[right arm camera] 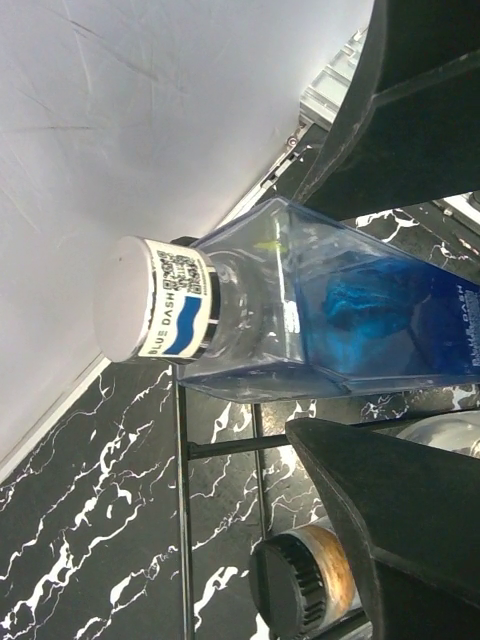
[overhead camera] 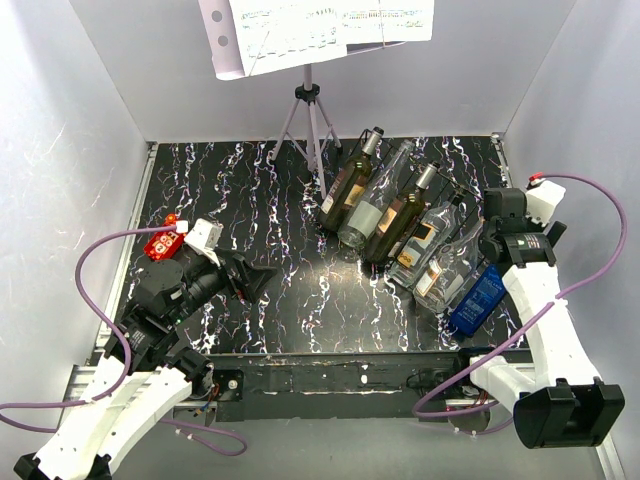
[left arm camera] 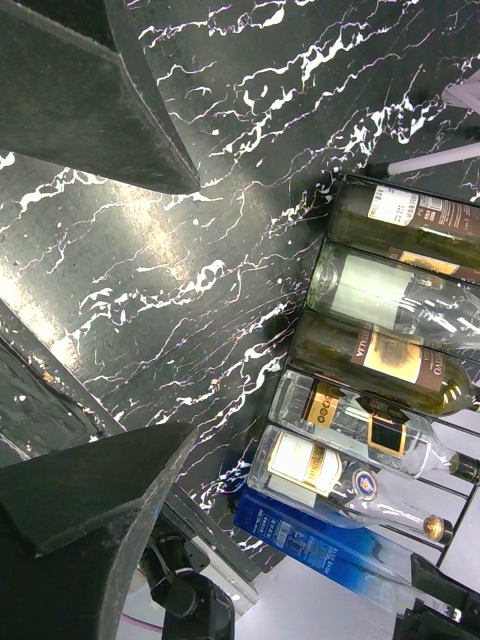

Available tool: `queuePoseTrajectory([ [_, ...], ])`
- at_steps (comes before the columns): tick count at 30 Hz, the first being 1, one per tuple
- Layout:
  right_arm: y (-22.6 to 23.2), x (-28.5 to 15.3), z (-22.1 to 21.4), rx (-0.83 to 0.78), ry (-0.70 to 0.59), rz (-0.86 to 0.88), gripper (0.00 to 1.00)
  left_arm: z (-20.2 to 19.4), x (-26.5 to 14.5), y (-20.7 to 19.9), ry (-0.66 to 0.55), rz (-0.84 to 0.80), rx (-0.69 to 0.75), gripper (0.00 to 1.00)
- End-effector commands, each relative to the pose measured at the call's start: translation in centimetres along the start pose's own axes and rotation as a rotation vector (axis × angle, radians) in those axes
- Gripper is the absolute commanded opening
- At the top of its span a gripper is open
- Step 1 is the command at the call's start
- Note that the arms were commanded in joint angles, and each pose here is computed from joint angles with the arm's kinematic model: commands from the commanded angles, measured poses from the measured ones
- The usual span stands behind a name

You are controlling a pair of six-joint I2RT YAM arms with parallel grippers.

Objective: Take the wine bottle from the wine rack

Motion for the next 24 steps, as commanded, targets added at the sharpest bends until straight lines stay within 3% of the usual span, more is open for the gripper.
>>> queuePoseTrajectory([
  [1, 1.1, 0.8, 0.8, 0.038, -0.021, 0.037, 0.85, -0.1, 0.1, 0.1, 0.01, -0.001, 0.01, 0.98],
  [13, 1.1, 1.9, -0.1, 0.022, 0.009, 0.004, 0.75, -0.1, 0.1, 0.1, 0.007, 0.001, 0.011, 0.98],
  [24, -0.9, 0.6, 1.2, 0.015, -0.025, -0.033, 0.38, -0.1, 0.2, 0.1, 0.009, 0.0, 0.009, 0.98],
])
Point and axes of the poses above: each gripper's point midway between its finger pads, its own x axis out along the fingers, its own y axis along the line the jaws close on, z = x × y, the point moved 1 cm from there along -x, back along the fingers, and after that the axes turned 15 degrees about -x, right-handed, at the moved point
